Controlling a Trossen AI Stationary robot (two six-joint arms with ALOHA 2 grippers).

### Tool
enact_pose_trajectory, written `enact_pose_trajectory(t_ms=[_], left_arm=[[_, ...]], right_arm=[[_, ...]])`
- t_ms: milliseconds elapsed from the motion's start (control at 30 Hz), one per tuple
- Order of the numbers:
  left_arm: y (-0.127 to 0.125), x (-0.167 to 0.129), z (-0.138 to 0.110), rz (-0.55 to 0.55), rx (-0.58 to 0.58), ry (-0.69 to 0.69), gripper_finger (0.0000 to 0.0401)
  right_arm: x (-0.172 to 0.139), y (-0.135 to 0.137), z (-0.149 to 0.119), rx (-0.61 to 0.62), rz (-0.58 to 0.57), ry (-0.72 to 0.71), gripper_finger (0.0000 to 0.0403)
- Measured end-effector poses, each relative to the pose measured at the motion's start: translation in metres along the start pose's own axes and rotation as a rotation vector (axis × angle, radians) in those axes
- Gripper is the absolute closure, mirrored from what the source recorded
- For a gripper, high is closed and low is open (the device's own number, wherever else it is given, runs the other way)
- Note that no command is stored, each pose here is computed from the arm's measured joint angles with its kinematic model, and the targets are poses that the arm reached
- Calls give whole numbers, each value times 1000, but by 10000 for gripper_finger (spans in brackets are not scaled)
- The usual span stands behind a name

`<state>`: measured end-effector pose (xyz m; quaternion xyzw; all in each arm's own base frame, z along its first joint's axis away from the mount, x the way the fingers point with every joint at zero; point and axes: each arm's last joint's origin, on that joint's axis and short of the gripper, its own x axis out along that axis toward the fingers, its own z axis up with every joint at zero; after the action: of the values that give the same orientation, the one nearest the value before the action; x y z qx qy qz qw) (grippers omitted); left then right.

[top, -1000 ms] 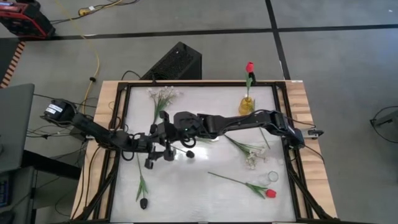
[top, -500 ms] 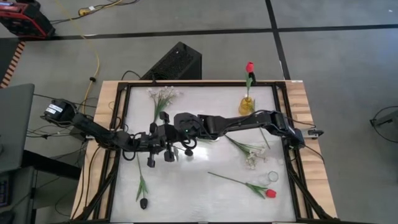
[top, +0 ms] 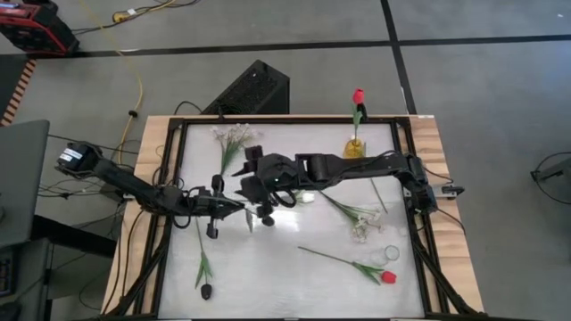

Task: Sort flowers into vase by color
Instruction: Put the top black flower into the yellow flower vase

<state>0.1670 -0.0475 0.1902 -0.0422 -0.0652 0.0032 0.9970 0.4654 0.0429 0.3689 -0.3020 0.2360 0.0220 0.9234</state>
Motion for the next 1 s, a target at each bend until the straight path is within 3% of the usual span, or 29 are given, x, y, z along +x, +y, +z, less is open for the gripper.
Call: enact_pose_trajectory(t_ms=[100, 267, 467, 600, 767, 1000], left_arm=[[0, -3, 6, -43, -62, -19, 401], [-2, -5, 9, -115, -135, -26, 401], [1, -4, 8, -131, -169, -5, 401], [4, -4, 4, -111, -176, 30, 401], [7, -3, 2, -123, -184, 48, 401], [8, -2, 2, -125, -194, 50, 401]], right_arm=[[-1, 9, -3, -221, 53, 49, 166], [22, 45, -5, -729, 110, 85, 174], [40, 78, 10, -1094, -105, 198, 191], [53, 94, 9, -1257, -159, 274, 204], [59, 100, 7, -1381, -145, 309, 217], [65, 100, 3, -1384, -163, 333, 255]])
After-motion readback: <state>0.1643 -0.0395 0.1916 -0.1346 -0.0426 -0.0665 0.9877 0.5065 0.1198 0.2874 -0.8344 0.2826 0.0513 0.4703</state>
